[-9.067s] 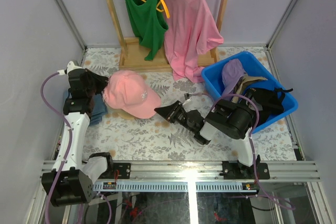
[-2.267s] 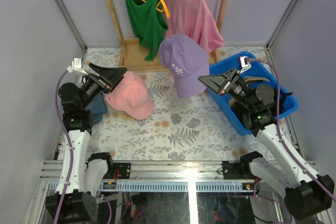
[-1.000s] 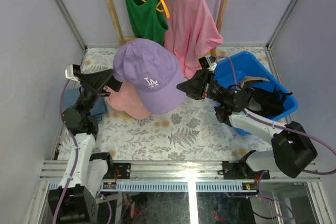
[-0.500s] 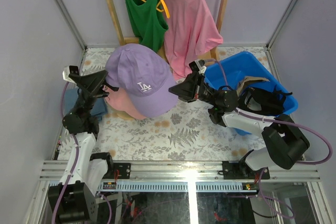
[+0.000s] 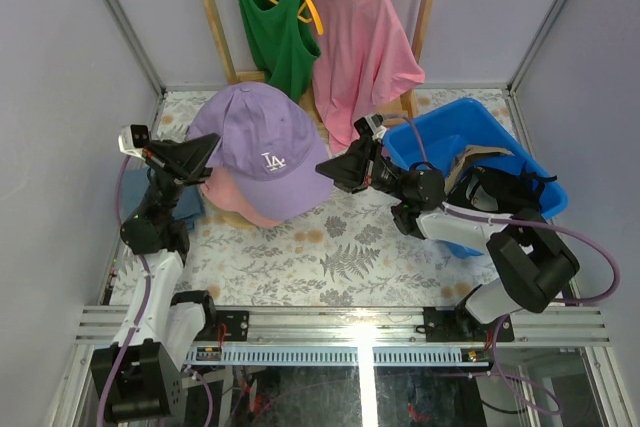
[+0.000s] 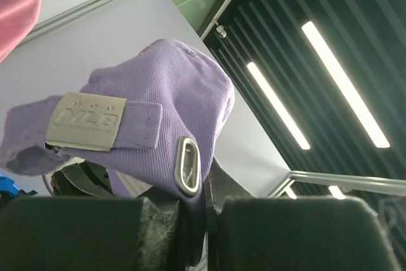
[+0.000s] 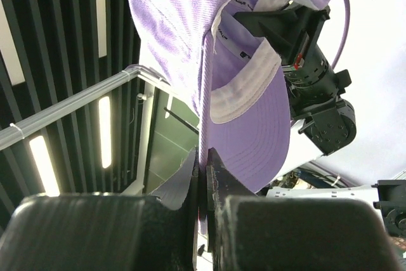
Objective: Stack the hats
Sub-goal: Stack the hat on the hat.
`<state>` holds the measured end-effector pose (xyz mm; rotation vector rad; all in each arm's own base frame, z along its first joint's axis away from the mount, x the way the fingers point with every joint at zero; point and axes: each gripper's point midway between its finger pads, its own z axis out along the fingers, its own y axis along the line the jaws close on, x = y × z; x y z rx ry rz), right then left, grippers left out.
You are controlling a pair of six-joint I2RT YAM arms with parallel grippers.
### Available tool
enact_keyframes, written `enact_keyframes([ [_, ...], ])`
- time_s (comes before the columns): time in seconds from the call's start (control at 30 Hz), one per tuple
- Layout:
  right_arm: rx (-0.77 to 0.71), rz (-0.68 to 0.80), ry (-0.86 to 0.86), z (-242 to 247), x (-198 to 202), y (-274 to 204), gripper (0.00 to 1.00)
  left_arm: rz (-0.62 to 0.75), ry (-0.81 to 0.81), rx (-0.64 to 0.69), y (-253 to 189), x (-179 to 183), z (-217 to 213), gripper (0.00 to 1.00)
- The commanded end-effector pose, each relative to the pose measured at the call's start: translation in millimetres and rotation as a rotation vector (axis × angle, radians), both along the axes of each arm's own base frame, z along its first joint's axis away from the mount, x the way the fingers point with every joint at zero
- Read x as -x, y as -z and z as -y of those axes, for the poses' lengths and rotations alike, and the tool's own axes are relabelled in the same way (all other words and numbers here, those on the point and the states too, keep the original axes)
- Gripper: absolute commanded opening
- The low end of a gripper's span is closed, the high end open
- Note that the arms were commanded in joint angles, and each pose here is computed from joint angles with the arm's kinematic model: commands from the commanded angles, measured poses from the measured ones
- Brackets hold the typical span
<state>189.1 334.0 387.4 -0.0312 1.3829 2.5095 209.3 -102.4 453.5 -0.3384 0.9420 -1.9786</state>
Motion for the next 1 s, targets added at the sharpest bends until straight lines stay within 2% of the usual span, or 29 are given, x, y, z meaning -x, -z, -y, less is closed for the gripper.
enact_keyframes([
  [0.0, -0.112, 0.102, 0.006, 9.1, 10.2, -30.2, 0.00, 0.117, -0.024, -0.028, -16.7, 16.9, 2.7, 0.00],
  [0.07, -0.107, 0.106, 0.008, 7.0, 7.6, -29.1, 0.03, 0.129, -0.038, -0.032, -20.8, 17.6, 2.3, 0.00],
  [0.33, -0.064, 0.082, 0.074, 2.3, -22.0, -7.6, 0.30, 0.179, -0.190, -0.137, -44.3, 17.8, 3.8, 0.00],
  [0.5, -0.039, 0.079, 0.084, -3.7, -30.3, 3.9, 0.39, 0.188, -0.238, -0.167, -49.2, 13.2, 2.7, 0.00],
  [0.97, 0.036, -0.003, 0.139, -6.8, -41.8, 43.9, 0.46, 0.221, -0.371, -0.197, -62.4, -10.1, -7.8, 0.00],
])
